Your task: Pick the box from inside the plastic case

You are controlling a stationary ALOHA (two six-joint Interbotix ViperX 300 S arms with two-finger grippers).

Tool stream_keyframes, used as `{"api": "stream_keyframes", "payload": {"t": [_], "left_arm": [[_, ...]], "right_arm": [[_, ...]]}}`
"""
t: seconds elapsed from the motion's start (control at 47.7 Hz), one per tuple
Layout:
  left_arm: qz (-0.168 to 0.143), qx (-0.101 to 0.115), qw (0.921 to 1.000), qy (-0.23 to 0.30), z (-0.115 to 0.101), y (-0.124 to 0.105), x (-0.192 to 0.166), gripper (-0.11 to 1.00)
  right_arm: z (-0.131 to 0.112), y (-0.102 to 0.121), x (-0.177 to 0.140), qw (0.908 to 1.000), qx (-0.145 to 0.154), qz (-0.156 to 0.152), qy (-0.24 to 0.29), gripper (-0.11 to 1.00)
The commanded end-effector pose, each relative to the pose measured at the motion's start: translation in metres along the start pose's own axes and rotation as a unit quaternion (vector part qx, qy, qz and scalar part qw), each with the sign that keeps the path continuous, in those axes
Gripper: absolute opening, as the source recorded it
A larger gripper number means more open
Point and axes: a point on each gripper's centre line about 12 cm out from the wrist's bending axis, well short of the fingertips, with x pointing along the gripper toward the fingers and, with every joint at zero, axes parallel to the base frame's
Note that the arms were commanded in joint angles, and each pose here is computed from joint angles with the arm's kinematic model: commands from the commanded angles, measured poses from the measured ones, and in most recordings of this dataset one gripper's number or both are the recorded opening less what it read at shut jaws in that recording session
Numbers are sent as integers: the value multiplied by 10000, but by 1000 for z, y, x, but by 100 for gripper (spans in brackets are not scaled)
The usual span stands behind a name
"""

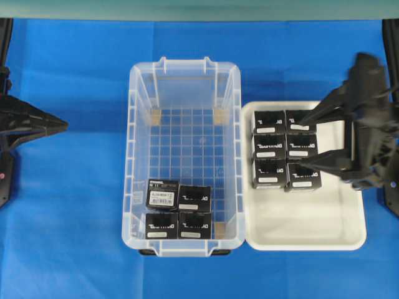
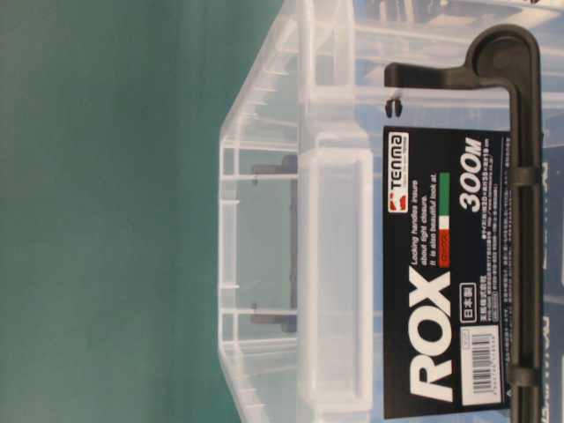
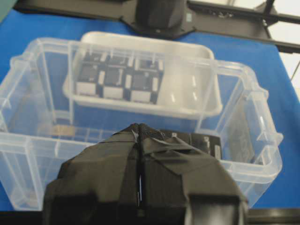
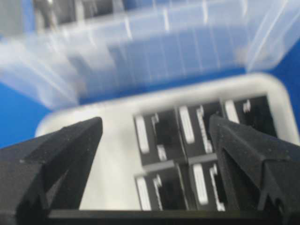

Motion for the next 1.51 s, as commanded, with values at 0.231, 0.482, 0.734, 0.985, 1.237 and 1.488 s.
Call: {"api": "stream_keyframes", "payload": {"t": [0.231, 0.482, 0.734, 0.985, 1.237, 1.488], "left_arm": [[4, 37, 10000, -62, 5, 0, 0, -6], [3, 37, 10000, -62, 5, 0, 0, -6], [0, 30, 10000, -93, 6, 0, -1, -6], [-24, 24, 9999, -98, 6, -1, -1, -6], [-82, 46, 9999, -77, 5, -3, -1, -6], [-233, 93, 9997, -55, 3, -9, -2, -6]], "right_arm": [[19, 4, -65, 9763, -44, 239, -2153, 94], [3, 3, -81, 9739, -8, 274, -2254, 93], [-1, 2, -79, 9749, 0, 270, -2209, 93], [-3, 2, -79, 9756, 34, 284, -2178, 93], [-8, 2, -78, 9804, 42, 275, -1952, 93], [-12, 2, -86, 9802, 53, 284, -1958, 93]]}}
